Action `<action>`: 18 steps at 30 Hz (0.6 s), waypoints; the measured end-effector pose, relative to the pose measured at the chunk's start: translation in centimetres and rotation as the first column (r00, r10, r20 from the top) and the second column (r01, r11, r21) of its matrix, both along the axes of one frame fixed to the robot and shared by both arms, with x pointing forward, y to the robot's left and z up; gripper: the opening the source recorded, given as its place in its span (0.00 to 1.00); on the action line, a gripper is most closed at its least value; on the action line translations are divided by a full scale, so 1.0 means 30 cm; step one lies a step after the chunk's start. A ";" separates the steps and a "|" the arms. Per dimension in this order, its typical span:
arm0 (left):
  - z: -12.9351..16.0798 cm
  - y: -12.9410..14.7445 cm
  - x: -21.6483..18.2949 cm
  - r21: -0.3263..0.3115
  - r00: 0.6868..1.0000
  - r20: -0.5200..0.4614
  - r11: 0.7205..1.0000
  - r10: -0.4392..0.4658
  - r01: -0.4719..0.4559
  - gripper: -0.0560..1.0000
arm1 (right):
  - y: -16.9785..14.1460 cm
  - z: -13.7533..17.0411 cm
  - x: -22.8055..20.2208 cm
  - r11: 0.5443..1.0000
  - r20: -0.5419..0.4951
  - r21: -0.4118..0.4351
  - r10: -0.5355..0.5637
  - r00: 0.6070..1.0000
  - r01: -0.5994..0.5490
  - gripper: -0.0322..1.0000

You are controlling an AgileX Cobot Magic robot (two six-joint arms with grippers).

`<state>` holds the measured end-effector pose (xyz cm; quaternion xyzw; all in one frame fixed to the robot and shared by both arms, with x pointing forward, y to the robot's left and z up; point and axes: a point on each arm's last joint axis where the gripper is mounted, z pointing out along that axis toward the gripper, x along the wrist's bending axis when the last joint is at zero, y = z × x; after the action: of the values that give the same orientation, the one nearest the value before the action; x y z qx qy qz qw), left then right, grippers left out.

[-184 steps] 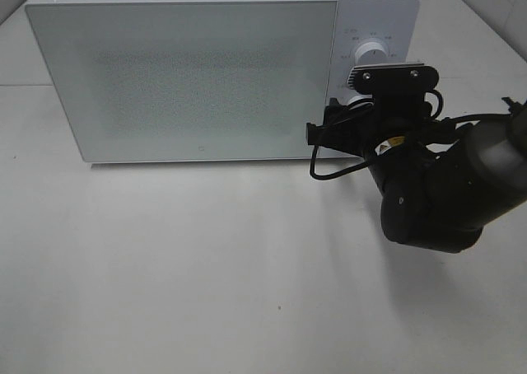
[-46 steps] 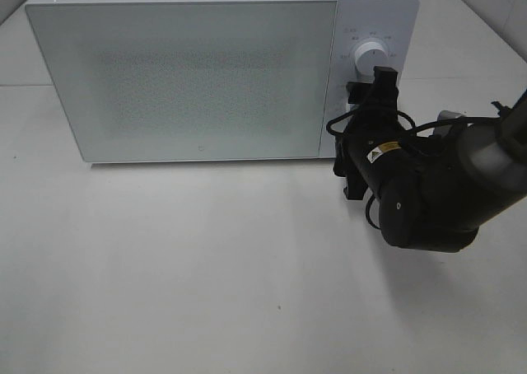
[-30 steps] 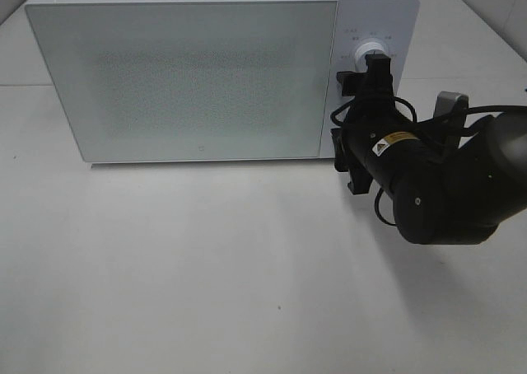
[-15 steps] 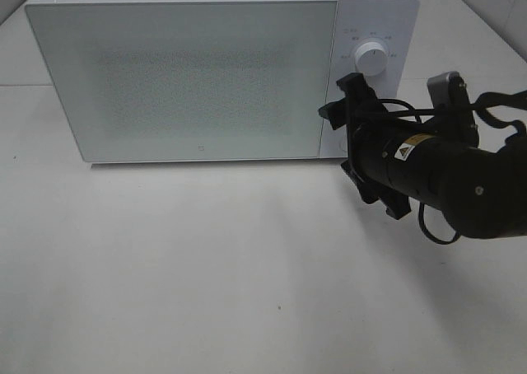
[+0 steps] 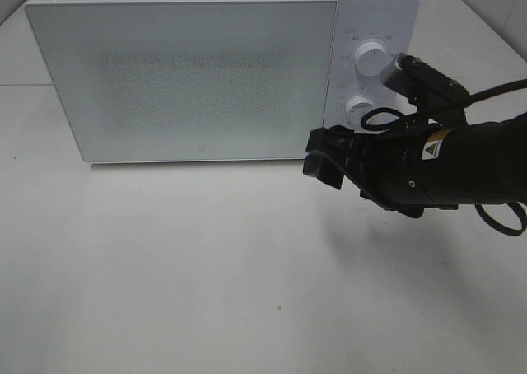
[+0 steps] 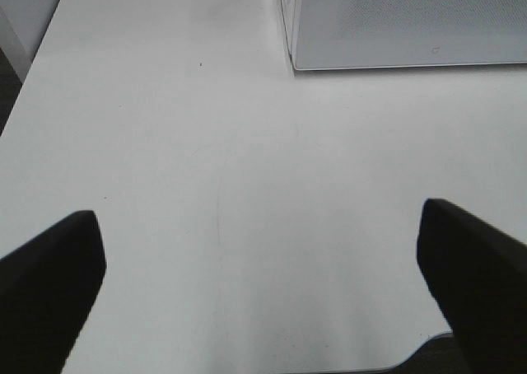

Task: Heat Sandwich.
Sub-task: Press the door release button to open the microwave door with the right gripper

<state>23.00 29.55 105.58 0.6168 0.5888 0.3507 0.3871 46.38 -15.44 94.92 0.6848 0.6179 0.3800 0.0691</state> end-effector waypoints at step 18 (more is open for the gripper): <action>0.000 0.000 0.000 0.000 1.000 0.000 1.000 0.000 0.000 0.97 | -0.115 0.127 -0.204 0.822 -0.212 -0.351 0.398 0.893 -0.450 0.77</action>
<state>23.00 29.55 105.58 0.6168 0.5888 0.3507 0.3871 40.27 -18.89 98.72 0.5254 0.8210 0.2096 0.0776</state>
